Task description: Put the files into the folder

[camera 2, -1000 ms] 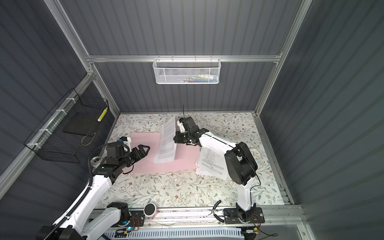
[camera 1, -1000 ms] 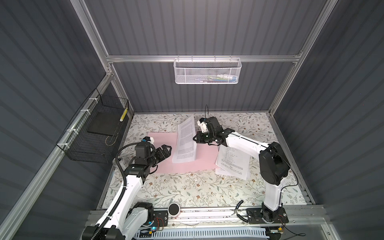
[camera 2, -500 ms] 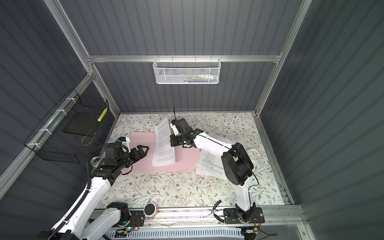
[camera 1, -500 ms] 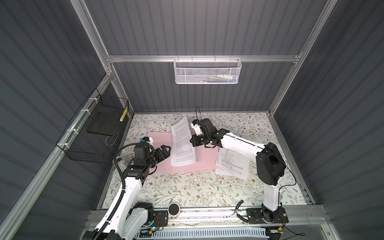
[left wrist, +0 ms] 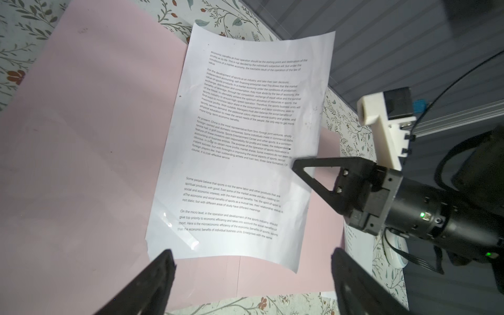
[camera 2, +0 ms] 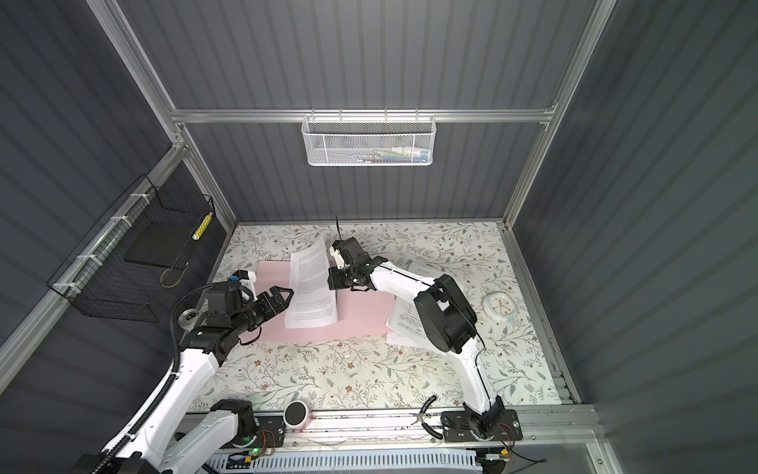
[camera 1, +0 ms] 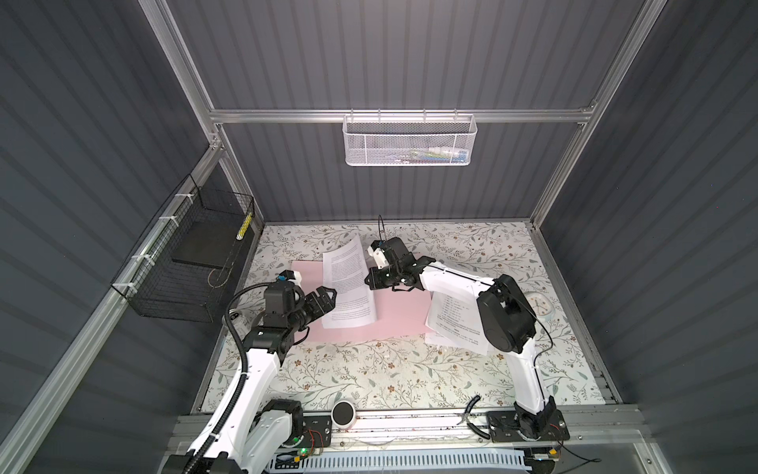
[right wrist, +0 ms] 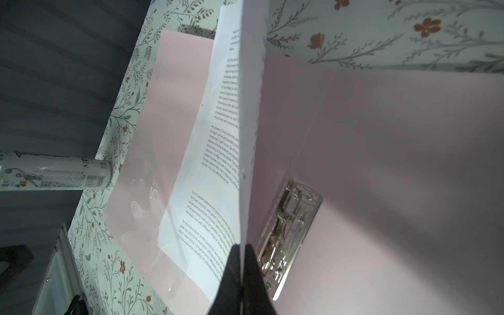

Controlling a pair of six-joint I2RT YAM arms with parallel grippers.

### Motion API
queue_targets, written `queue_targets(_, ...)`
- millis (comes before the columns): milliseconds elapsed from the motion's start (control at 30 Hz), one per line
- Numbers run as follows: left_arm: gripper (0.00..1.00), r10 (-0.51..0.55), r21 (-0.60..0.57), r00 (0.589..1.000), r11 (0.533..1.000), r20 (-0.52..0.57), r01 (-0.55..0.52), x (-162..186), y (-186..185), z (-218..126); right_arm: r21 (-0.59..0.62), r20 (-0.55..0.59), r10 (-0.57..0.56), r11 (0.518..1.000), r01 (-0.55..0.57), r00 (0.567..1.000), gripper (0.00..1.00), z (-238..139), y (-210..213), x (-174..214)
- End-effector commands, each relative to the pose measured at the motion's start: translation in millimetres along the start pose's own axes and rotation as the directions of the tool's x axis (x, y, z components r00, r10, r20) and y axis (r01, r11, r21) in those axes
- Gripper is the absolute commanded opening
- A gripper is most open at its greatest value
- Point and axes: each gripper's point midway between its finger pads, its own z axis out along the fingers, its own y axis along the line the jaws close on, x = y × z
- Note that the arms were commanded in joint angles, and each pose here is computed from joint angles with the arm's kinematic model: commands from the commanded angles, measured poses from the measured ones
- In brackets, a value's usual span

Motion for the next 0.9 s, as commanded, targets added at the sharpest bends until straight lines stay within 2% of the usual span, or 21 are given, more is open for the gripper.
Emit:
queue_targets(0, 0.9, -0.002, 0.002, 1.0, 1.0, -0.01, 0.002, 3.8, 3.8, 2.4, -0.068, 0.069, 0.04, 0.997, -0.035, 0.997, 0.0, -3.0, 22.1, -23.3)
queue_targets(200, 0.9, -0.009, -0.003, 1.0, 1.0, -0.016, 0.009, 6.7, 6.3, 3.2, -0.106, 0.087, 0.109, 0.989, -0.099, 0.99, 0.0, 6.6, 30.3, -22.4)
queue_targets(367, 0.9, -0.008, -0.006, 1.0, 1.0, -0.017, 0.008, 7.0, 7.0, 2.7, -0.156, 0.035, 0.112, 0.982, -0.105, 0.993, 0.0, 21.7, 44.8, -11.8)
queue_targets(867, 0.9, 0.003, -0.028, 1.0, 1.0, -0.021, -0.003, 7.7, 9.2, -2.2, -0.212, -0.011, 0.155, 0.965, -0.154, 0.988, 0.0, 51.2, 59.4, 1.4)
